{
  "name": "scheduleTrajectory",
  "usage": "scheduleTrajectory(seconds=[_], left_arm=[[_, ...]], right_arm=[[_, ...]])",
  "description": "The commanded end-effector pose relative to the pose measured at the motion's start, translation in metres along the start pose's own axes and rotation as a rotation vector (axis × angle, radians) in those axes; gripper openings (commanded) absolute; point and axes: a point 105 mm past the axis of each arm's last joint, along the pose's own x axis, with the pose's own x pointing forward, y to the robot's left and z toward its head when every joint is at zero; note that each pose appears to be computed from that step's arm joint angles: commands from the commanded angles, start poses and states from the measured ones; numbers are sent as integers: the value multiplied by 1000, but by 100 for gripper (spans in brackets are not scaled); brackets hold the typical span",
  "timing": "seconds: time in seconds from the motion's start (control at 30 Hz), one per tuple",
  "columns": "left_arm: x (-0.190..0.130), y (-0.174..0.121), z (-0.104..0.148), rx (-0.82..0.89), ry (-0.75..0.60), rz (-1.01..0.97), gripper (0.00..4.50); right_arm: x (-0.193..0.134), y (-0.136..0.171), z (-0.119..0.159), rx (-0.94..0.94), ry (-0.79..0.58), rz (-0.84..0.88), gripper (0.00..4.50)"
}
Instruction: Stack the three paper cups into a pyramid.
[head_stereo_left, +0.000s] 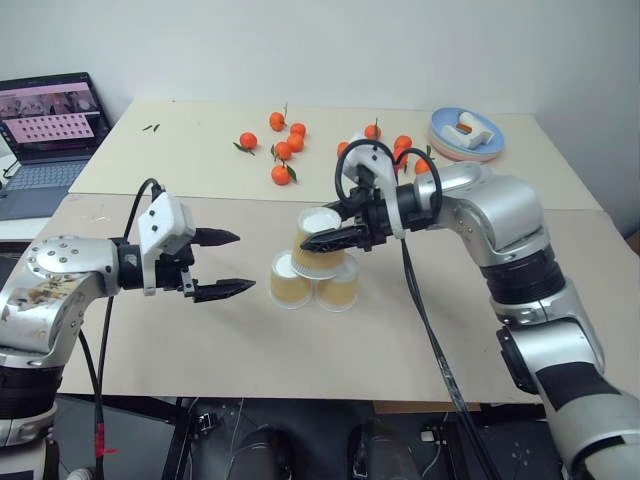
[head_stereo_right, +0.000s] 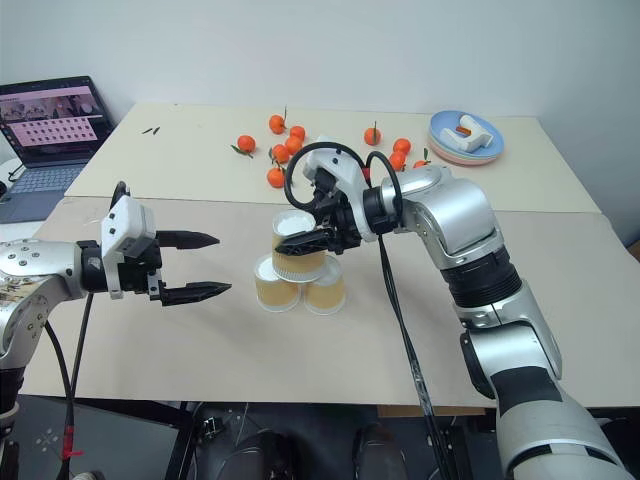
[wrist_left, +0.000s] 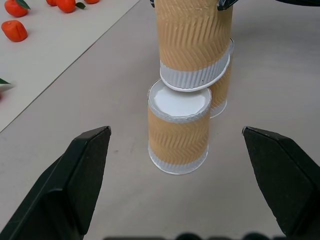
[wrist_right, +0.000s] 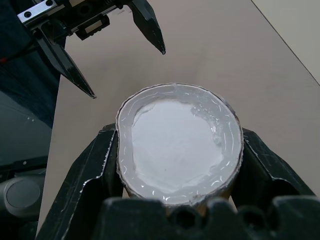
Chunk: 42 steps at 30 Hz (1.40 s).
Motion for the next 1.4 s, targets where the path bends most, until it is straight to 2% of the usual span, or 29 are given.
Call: scheduleTrajectory(seconds=[0.03, 0.07, 0.13, 0.27, 0.5, 0.57, 0.6, 0.63, 0.7, 0.8, 0.87, 0.9, 1.0, 1.07, 1.1, 1.17, 1.23, 1.27, 1.4], left_arm=[[-2, 1, 9, 36, -22, 0, 450], [-2, 1, 9, 36, -21, 0, 450], [-2, 2, 9, 36, -21, 1, 450], [-2, 2, 9, 34, -21, 1, 450], [-2, 2, 8, 30, -20, 6, 450], [-2, 5, 7, 8, -39, 33, 450], [-2, 7, 7, -7, -52, 56, 450], [-3, 10, 7, -27, -69, 89, 450], [-7, 21, 6, -80, -125, 203, 450], [-18, 46, 3, -155, -222, 492, 450], [-27, 52, -6, -189, -251, 668, 450], [-30, 52, -9, -195, -255, 724, 450], [-43, 58, -26, -294, -297, 967, 450], [-58, 65, -46, -404, -326, 1185, 450], [-65, 67, -58, -446, -320, 1285, 450], [-72, 68, -81, -441, -249, 1414, 450], [-76, 69, -96, -419, -185, 1486, 450], [-77, 69, -105, -426, -166, 1509, 450], [-74, 72, -119, -415, -146, 1521, 450]], right_arm=[[-4, -3, 0, -16, -1, -21, 353], [-4, -3, 0, -15, -1, -21, 366], [-5, 0, 3, -27, -9, -9, 444], [-9, 10, 20, -32, -67, 45, 448], [-35, 21, 75, -23, -236, 88, 448], [-60, 13, 112, -8, -370, 33, 448], [-69, 8, 122, 6, -423, 6, 448], [-78, 2, 127, 24, -468, -31, 448], [-94, -20, 122, 53, -510, -179, 448], [-130, -63, 91, 83, -500, -529, 448], [-169, -97, 49, 144, -444, -855, 448], [-182, -104, 34, 156, -416, -955, 448], [-209, -118, -52, 123, -80, -1267, 448], [-203, -114, -108, 107, 113, -1326, 448], [-195, -110, -133, 120, 162, -1327, 448], [-174, -103, -169, 254, 95, -1320, 448], [-160, -99, -183, 396, -43, -1324, 448], [-156, -96, -194, 387, -20, -1337, 448], [-160, -91, -210, 400, -114, -1430, 448]])
